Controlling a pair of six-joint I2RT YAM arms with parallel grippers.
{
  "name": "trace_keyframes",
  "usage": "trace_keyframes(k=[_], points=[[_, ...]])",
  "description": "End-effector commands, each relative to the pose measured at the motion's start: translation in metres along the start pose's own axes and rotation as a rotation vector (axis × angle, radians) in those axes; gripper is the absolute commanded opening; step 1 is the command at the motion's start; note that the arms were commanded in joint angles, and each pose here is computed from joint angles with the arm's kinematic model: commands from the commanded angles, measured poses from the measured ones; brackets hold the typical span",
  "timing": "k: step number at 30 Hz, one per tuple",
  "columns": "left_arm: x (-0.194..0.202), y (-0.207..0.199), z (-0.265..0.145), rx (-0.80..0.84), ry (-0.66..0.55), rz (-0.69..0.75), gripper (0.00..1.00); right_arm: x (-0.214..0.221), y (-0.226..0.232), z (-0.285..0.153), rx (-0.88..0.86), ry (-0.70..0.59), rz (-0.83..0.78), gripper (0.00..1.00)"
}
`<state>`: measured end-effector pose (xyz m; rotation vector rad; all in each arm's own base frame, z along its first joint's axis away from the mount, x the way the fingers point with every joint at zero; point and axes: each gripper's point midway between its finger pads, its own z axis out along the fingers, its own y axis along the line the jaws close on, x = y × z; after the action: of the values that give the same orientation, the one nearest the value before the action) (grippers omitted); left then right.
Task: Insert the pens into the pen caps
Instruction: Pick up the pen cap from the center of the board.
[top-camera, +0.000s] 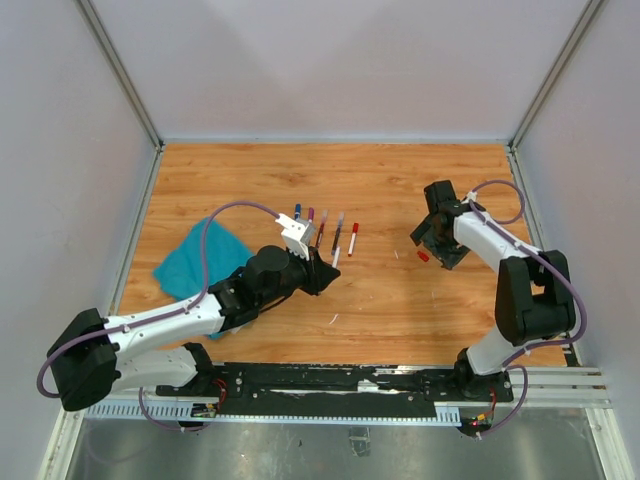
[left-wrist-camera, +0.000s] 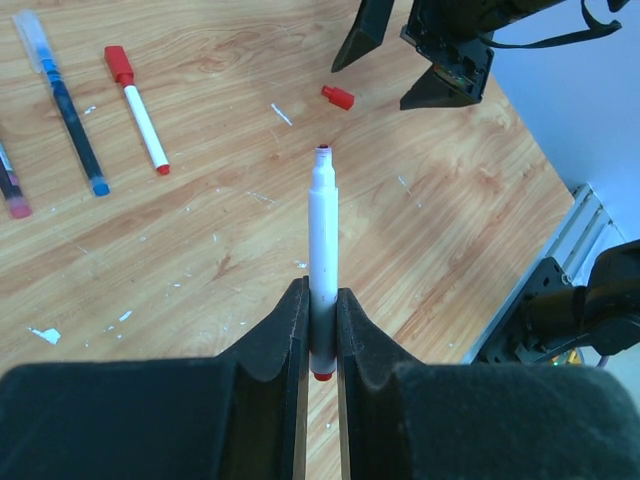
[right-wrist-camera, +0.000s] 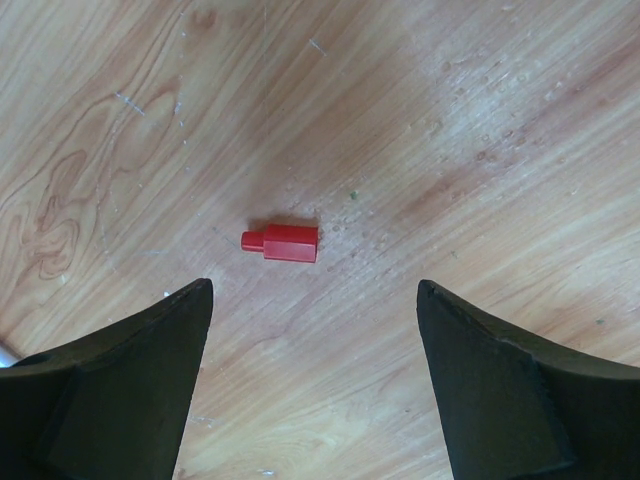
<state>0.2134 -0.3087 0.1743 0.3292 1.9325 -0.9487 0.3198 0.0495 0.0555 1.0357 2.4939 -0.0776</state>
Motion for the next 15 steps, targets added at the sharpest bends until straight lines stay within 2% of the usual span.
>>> trace_keyframes(k=[1,9,15], points=[[-0.008,-0.002,-0.003,0.006,-0.036,0.008,0.0,0.003,-0.001,0.0,0.068,0.016,0.034,0.82],[-0.009,0.001,-0.006,-0.005,-0.046,0.003,0.01,0.004,0.011,0.006,0.092,0.028,0.027,0.81],[-0.009,0.002,-0.008,-0.011,-0.049,0.004,0.0,0.007,0.012,0.014,0.13,0.049,0.029,0.76]])
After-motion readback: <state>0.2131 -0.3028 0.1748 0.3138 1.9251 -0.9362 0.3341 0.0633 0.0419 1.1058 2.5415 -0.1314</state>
